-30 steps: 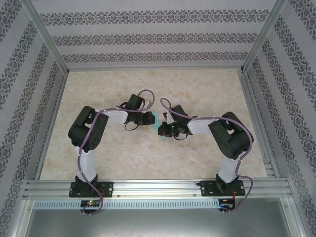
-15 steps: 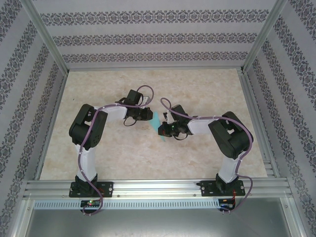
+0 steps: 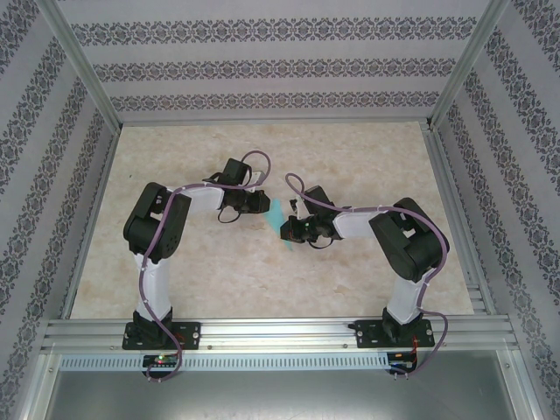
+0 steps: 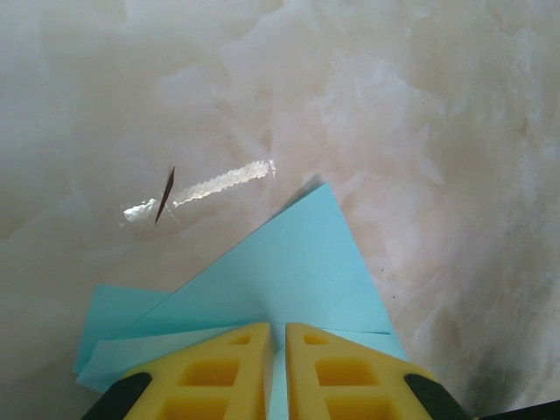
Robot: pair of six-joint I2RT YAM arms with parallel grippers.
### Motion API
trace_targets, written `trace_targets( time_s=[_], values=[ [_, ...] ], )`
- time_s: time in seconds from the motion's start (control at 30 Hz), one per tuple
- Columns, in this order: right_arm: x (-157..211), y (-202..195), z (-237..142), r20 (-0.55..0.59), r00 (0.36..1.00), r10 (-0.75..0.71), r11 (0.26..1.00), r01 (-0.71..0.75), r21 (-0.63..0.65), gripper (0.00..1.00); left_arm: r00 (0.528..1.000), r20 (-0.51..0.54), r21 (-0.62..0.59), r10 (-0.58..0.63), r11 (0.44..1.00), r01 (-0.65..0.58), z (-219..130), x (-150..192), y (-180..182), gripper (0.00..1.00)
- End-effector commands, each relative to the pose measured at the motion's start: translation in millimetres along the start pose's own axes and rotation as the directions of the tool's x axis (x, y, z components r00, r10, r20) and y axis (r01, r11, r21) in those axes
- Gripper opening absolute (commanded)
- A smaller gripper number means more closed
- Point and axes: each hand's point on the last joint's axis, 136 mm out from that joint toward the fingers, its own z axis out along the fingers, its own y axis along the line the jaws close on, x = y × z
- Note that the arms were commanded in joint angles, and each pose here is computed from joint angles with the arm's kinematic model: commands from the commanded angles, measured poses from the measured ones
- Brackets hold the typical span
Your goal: Fold a paper plane with a square sheet of paper (pick it up from the middle)
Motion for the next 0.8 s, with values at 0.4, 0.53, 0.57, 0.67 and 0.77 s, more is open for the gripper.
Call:
trace_targets(
  time_s=[0.4, 0.53, 0.57, 0.67, 0.77],
  values=[
    [109, -107, -5, -0.221, 0.931, 0.289, 0.900, -0.186, 0.396, 0.02, 0.986, 0.136, -0.207, -0.101, 0.970, 0.128, -26, -48, 64, 0.16],
    [107, -105, -5, -0.209, 0.935, 0.285, 0.903, -0.189, 0.386, 0.02, 0.982, 0.168, -0.160, -0.087, 0.980, 0.115, -47, -60, 40, 0.16],
    [106, -105, -5, -0.207, 0.937, 0.283, 0.904, -0.188, 0.384, 0.02, 0.980, 0.180, -0.144, -0.080, 0.984, 0.107, -53, -63, 32, 0.16],
    [105, -103, -4, -0.202, 0.938, 0.281, 0.906, -0.190, 0.378, 0.02, 0.976, 0.210, -0.104, -0.063, 0.991, 0.086, -68, -63, 8, 0.17],
    [105, -101, -2, -0.202, 0.939, 0.278, 0.908, -0.188, 0.375, 0.02, 0.976, 0.212, -0.065, -0.056, 0.995, 0.071, -72, -53, -12, 0.17]
  ],
)
